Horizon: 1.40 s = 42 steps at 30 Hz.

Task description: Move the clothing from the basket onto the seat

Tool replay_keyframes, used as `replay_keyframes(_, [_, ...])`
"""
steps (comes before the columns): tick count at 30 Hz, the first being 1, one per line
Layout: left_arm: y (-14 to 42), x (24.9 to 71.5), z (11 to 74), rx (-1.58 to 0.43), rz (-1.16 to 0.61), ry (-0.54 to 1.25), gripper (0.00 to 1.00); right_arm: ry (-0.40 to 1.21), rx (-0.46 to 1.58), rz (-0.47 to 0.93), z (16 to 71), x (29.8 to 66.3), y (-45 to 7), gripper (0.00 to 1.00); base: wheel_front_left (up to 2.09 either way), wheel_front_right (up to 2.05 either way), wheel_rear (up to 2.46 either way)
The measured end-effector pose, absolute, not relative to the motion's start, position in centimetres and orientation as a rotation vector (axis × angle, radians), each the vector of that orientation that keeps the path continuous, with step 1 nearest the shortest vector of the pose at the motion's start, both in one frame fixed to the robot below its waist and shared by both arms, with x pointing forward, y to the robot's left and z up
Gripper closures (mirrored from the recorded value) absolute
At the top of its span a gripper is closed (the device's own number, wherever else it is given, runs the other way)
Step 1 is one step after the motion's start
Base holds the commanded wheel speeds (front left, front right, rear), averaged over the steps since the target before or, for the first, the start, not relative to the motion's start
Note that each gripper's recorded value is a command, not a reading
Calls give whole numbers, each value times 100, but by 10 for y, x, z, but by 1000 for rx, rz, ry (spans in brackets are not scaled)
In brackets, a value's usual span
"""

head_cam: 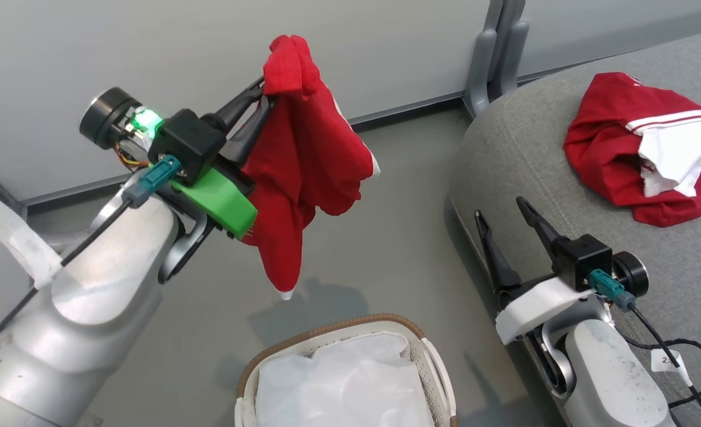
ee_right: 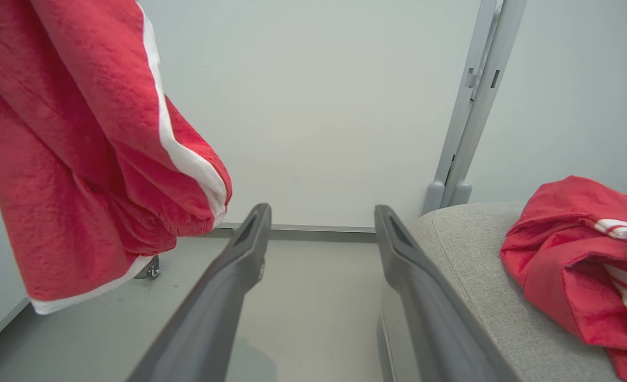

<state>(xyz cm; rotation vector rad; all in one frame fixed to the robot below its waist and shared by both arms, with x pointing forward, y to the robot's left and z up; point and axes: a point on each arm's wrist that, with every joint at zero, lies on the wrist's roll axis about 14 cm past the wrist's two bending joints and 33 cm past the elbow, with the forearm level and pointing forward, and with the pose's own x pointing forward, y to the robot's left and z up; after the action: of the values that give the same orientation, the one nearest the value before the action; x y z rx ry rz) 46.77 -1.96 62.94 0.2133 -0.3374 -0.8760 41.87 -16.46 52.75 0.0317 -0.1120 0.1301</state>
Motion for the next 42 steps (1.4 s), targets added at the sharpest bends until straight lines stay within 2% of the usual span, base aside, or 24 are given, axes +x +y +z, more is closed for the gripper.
replay_keyframes(10, [-31,458,674,242,-891,-421,100,-176,3,309,555,413,-107,0,0,0,0])
replay_keyframes(23, [-55,413,699,259,-997,-515,100,-252,-96,495,587,425,-48,0,0,0,0])
replay_keyframes(24, [-56,410,700,259,-1002,-520,100,-257,-100,510,589,425,-43,3,0,0,0])
replay_keyframes(25, [-57,407,701,258,-1008,-522,100,-263,-99,523,592,425,-39,34,0,0,0])
replay_keyframes(26, [-58,406,701,258,-1012,-524,100,-269,-100,531,595,425,-36,58,0,0,0])
replay_keyframes(27, [-58,403,702,256,-1016,-526,100,-276,-101,541,598,425,-33,65,0,0,0])
replay_keyframes(28, [-59,402,702,254,-1018,-526,100,-283,-104,549,600,425,-30,82,0,0,0])
replay_keyframes(29, [-59,401,702,251,-1018,-523,100,-289,-104,554,603,425,-28,93,0,0,0])
replay_keyframes(30, [-58,401,701,249,-1016,-520,100,-294,-103,556,605,425,-27,100,0,0,0])
replay_keyframes(35, [-49,403,683,182,-988,-454,100,-313,-99,559,612,423,-26,100,0,0,0])
replay_keyframes(37, [-45,404,676,145,-970,-432,71,-321,-96,554,615,423,-28,100,0,0,0])
replay_keyframes(38, [-43,404,671,132,-961,-417,53,-324,-95,549,616,423,-30,100,0,0,0])
replay_keyframes(39, [-40,405,664,117,-946,-399,14,-327,-93,542,617,423,-32,100,0,0,0])
replay_keyframes(40, [-37,406,659,99,-933,-383,0,-329,-92,535,618,424,-34,100,0,0,0])
replay_keyframes(42, [-31,406,642,44,-903,-332,0,-336,-89,518,620,425,-39,100,0,0,0])
